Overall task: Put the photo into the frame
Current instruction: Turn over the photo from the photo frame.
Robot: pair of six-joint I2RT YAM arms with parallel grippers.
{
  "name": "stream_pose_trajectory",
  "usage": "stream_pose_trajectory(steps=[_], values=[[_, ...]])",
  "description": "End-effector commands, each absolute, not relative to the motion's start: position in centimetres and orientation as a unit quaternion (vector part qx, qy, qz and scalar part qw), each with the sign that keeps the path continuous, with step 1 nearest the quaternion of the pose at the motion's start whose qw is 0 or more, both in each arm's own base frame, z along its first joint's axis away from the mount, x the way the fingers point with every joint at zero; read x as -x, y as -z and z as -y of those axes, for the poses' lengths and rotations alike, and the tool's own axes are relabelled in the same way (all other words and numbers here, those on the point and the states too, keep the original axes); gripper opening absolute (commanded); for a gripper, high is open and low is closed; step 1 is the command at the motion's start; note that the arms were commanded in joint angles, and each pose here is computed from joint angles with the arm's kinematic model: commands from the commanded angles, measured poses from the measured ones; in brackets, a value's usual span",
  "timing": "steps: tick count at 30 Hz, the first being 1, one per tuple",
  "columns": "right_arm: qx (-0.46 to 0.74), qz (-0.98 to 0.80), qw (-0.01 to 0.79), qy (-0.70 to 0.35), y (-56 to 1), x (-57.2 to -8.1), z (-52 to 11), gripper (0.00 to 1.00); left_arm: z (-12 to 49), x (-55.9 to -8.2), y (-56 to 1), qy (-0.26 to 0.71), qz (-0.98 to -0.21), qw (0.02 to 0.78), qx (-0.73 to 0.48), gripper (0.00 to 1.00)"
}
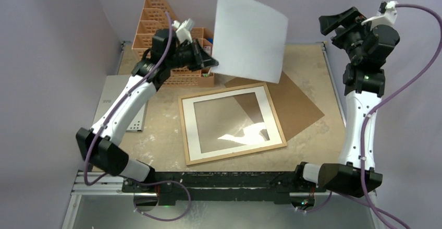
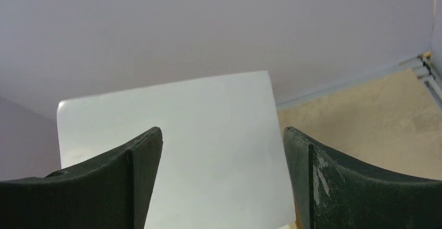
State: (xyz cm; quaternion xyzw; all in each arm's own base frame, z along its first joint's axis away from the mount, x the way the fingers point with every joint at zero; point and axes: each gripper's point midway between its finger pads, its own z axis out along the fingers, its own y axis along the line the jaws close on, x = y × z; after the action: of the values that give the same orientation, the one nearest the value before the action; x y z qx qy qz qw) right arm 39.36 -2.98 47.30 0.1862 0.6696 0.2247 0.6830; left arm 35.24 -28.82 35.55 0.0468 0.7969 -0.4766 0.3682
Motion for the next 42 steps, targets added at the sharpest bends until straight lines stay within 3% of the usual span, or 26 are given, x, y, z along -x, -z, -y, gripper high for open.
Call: stream_pose_trajectory(steps=[1, 4, 15, 27, 42], values=[[-0.21, -0.7, 0.634, -0.255, -42.8, -39.7, 2.0, 0.87, 26.2, -30.4, -28.9, 0.457, -0.849, 0.264, 0.021, 0.0], [-0.223, -0.732, 0.593, -0.251, -38.7, -39.8, 1.8, 0.85, 24.7, -27.2, -25.2, 0.436, -0.872, 0.218, 0.038, 0.0], [-0.248, -0.797, 0.491, -0.25, -27.2, -38.0, 0.0, 0.82, 18.1, -21.8, -17.3, 0.294, -0.929, 0.208, 0.091, 0.0], [-0.268, -0.831, 0.428, -0.234, -19.2, -36.4, -0.6, 0.8, 15.1, -15.7, -9.5, 0.235, -0.962, 0.126, 0.064, 0.0], [-0.262, -0.852, 0.381, -0.246, -13.9, -34.9, -2.9, 0.79, 18.6, -18.1, -8.7, 0.32, -0.934, 0.133, 0.089, 0.0]])
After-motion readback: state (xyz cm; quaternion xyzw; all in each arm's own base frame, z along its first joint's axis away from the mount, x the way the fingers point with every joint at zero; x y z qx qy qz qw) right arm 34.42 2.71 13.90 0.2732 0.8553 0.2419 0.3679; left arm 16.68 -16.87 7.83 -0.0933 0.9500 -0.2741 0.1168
